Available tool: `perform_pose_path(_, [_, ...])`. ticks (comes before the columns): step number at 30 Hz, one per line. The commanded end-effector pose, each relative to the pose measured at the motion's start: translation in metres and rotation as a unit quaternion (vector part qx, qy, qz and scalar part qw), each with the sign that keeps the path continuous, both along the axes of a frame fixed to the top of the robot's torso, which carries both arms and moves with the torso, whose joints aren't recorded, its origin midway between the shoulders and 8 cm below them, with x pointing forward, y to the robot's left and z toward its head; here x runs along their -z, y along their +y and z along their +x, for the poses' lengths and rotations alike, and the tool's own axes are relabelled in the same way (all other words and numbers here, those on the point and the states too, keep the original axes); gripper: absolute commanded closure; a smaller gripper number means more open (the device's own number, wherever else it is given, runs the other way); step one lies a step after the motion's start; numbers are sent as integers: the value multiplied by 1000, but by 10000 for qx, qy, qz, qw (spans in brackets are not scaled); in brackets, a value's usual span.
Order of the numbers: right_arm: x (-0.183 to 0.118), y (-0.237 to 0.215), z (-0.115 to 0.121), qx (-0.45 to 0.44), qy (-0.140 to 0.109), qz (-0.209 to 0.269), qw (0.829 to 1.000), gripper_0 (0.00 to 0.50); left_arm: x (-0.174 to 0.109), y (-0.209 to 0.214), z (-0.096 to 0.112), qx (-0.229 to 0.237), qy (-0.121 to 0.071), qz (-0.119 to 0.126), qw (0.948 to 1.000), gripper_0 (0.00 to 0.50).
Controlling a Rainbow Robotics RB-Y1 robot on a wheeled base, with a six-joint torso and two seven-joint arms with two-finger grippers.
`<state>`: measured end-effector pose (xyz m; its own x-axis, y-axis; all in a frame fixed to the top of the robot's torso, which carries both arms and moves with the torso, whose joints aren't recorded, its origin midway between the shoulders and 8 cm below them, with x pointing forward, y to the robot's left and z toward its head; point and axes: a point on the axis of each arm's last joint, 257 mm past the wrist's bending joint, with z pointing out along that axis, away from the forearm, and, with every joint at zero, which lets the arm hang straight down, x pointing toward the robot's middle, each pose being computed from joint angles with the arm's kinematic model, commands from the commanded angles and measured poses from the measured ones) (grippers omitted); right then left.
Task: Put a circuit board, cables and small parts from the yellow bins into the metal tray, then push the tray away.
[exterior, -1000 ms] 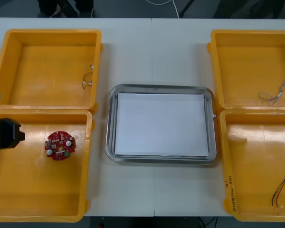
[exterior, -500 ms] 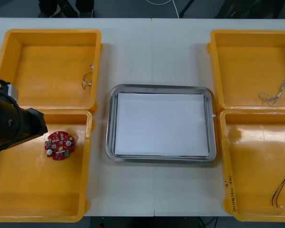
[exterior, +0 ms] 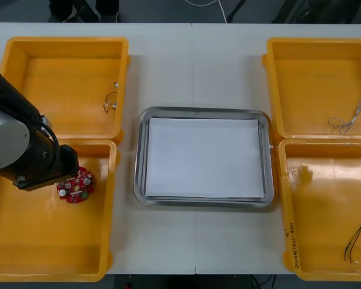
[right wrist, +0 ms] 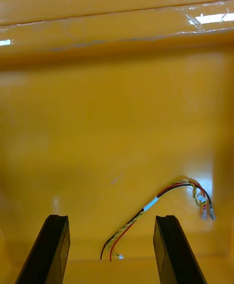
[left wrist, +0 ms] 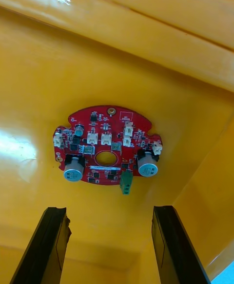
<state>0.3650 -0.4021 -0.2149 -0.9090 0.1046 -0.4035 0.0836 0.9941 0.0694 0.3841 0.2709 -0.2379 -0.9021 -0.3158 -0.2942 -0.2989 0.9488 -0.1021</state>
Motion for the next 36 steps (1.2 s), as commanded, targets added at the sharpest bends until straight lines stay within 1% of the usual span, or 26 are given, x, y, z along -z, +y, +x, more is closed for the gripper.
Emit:
perform_pose_path(1, [-23, -15, 5, 12, -274, -200, 9994, 0, 0, -24, 14, 614, -120, 33, 9980, 0])
perform_pose_path(3, [-26, -18, 5, 36, -297, -234, 9993, 0, 4, -29, 15, 683, -114, -7, 9976, 0])
perform_pose_path(5, [-24, -21, 4, 86, -321, -227, 9992, 0, 8, -31, 14, 825, -73, 23, 9966, 0])
perform_pose_path(7, [-19, -27, 0, 210, -343, -212, 9990, 0, 14, -33, 12, 910, 6, 41, 9958, 0])
perform_pose_path(9, [-16, -34, -2, 322, -378, -210, 9985, 0, 18, -32, 11, 910, 64, 35, 9958, 0])
perform_pose_path(14, [-6, -43, -10, 539, -405, -161, 9976, 0, 26, -38, 9, 1027, 113, 41, 9946, 0])
perform_pose_path(16, [-2, -48, -13, 751, -426, -94, 9962, 0, 32, -40, 7, 1079, 181, 53, 9940, 0])
perform_pose_path(22, [10, -53, -21, 1216, -439, 135, 9915, 0, 40, -45, 8, 1141, 213, 27, 9932, 0])
perform_pose_path(26, [18, -52, -29, 1511, -324, 276, 9876, 0, 45, -43, 8, 1136, 201, 30, 9933, 0])
perform_pose_path(28, [26, -49, -33, 1702, -234, 393, 9843, 0, 48, -44, 10, 1172, 137, -1, 9930, 0])
perform_pose_path(30, [31, -47, -36, 1835, -175, 457, 9818, 0, 49, -44, 10, 1194, 123, 4, 9928, 0])
perform_pose_path(33, [42, -44, -41, 2150, -85, 627, 9746, 0, 51, -42, 10, 1201, 118, 25, 9927, 0])
perform_pose_path(36, [53, -43, -42, 2558, -29, 931, 9622, 0, 54, -41, 10, 1204, 94, 17, 9927, 0])
